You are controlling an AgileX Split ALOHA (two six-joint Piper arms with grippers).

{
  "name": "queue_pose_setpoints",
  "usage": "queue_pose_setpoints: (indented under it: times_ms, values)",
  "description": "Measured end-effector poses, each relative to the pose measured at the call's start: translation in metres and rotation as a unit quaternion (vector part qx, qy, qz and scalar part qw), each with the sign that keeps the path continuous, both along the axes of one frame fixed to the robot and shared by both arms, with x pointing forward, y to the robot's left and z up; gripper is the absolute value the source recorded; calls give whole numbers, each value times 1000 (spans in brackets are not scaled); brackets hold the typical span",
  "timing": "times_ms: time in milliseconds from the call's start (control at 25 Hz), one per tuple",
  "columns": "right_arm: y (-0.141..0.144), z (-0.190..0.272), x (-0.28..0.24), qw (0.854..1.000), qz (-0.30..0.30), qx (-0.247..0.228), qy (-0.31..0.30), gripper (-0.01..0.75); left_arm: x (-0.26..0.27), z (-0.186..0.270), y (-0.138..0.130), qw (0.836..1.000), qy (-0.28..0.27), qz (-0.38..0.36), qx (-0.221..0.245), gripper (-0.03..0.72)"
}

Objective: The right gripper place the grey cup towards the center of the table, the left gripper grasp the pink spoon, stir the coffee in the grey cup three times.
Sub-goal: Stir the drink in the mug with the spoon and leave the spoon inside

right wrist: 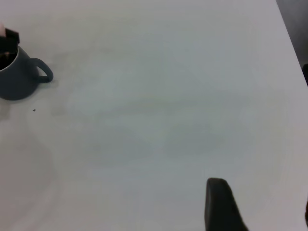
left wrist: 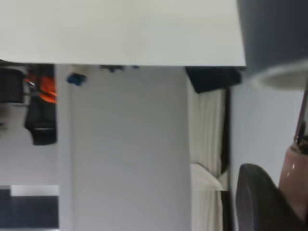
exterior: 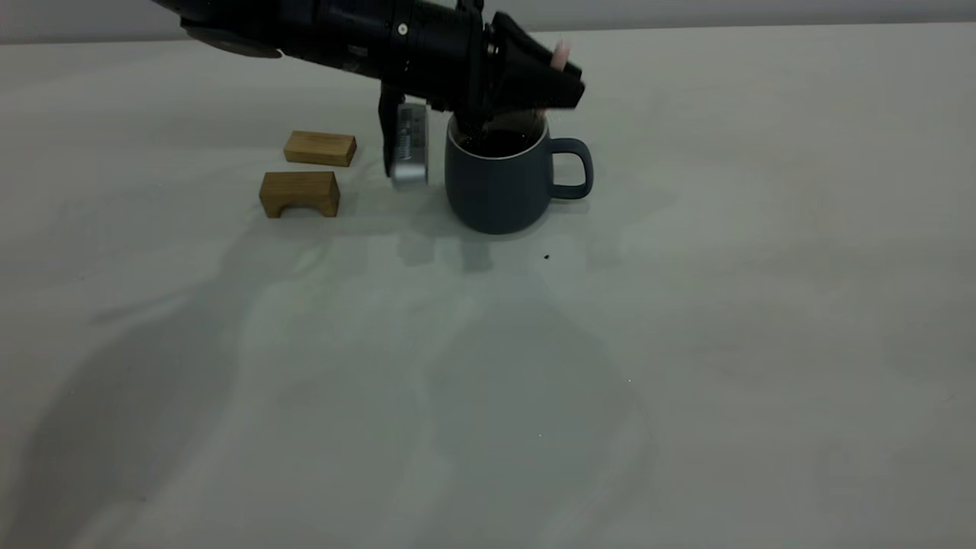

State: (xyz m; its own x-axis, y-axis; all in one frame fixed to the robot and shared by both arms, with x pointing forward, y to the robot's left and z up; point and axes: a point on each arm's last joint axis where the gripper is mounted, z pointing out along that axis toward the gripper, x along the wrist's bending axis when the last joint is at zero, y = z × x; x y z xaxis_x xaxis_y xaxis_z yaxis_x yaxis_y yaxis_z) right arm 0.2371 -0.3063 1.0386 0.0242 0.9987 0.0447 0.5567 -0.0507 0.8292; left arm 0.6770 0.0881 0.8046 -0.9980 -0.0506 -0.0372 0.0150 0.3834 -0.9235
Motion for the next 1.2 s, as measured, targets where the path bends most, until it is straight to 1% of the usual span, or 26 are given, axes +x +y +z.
queue_pose_setpoints:
  times_ms: [200,440,520,600,680,760,840,920,1000,1040,1080,1120,1160,1200]
  values:
    - [0,0,0,1000,0,0,0,452,8,-1,22,1000,-2,10,8,127]
    - [0,0,0,1000,0,0,0,452,9,-1,26,1000,-3,15,9,128]
    - [0,0,0,1000,0,0,0,452,9,-2,26,1000,-3,14,10,158]
    - [0,0,0,1000,0,0,0,452,8,-2,26,1000,-10,6,15,244]
    - [0,0,0,1000,0,0,0,452,6,-3,27,999,-38,-19,27,388]
    - [0,0,0,1000,0,0,0,452,6,1,28,995,-84,-48,38,502]
    - [0,0,0,1000,0,0,0,452,6,10,28,985,-142,-80,47,583]
    - [0,0,0,1000,0,0,0,452,6,25,29,968,-210,-123,62,620]
    - [0,0,0,1000,0,0,0,452,4,42,31,938,-285,-181,82,622]
    - [0,0,0,1000,0,0,0,452,2,52,33,916,-323,-219,96,612]
    - [0,0,0,1000,0,0,0,452,0,62,35,890,-357,-259,114,600]
    - [0,0,0,1000,0,0,0,452,-3,70,37,859,-394,-302,130,581]
    - [0,0,0,1000,0,0,0,452,-6,80,39,824,-423,-346,152,562]
    - [0,0,0,1000,0,0,0,452,-8,90,42,784,-452,-390,173,535]
